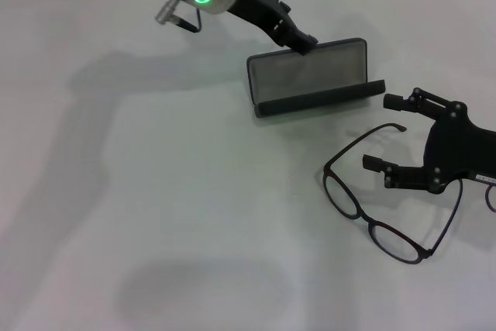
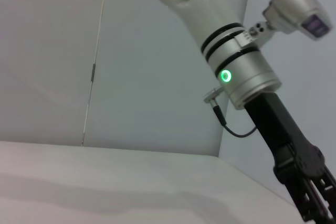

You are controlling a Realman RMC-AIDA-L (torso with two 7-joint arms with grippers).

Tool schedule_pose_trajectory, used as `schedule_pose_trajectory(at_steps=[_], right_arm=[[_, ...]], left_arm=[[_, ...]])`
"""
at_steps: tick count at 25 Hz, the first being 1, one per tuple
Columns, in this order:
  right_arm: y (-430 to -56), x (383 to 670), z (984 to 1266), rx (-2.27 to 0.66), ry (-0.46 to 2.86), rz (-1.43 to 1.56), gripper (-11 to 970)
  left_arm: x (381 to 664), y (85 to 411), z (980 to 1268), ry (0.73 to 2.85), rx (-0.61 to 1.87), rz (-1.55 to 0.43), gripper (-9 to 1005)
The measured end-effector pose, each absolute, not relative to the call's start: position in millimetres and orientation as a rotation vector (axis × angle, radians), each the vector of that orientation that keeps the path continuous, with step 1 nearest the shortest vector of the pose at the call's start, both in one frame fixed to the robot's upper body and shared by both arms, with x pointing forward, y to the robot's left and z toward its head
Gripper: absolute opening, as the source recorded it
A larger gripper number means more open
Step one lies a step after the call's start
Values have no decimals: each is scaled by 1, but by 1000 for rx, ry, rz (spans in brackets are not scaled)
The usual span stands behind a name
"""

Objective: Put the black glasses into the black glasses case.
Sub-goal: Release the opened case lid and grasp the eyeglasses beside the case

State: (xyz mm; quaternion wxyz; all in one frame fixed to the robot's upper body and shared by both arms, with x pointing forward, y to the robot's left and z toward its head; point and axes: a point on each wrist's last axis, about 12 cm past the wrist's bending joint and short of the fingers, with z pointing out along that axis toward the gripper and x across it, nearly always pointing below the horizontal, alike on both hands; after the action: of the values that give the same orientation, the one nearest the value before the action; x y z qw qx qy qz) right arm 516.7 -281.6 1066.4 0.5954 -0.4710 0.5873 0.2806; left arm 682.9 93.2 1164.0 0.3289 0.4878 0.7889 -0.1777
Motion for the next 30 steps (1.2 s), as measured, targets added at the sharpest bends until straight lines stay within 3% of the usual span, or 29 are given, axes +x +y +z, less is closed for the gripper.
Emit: schedule_pose_trajectory(at_steps=[9,22,30], right_arm=[[-282,518,1066,-1098,1369,634,890],[-283,519,1065,-1095,1375,625,890],[-282,521,1067,-1098,1369,621,890]], left_arm=[[679,60,1148,2036,1382,-254,720],[675,53,1140,2029,1440,-163,671],[670,46,1137,1991,1519,-120,370]])
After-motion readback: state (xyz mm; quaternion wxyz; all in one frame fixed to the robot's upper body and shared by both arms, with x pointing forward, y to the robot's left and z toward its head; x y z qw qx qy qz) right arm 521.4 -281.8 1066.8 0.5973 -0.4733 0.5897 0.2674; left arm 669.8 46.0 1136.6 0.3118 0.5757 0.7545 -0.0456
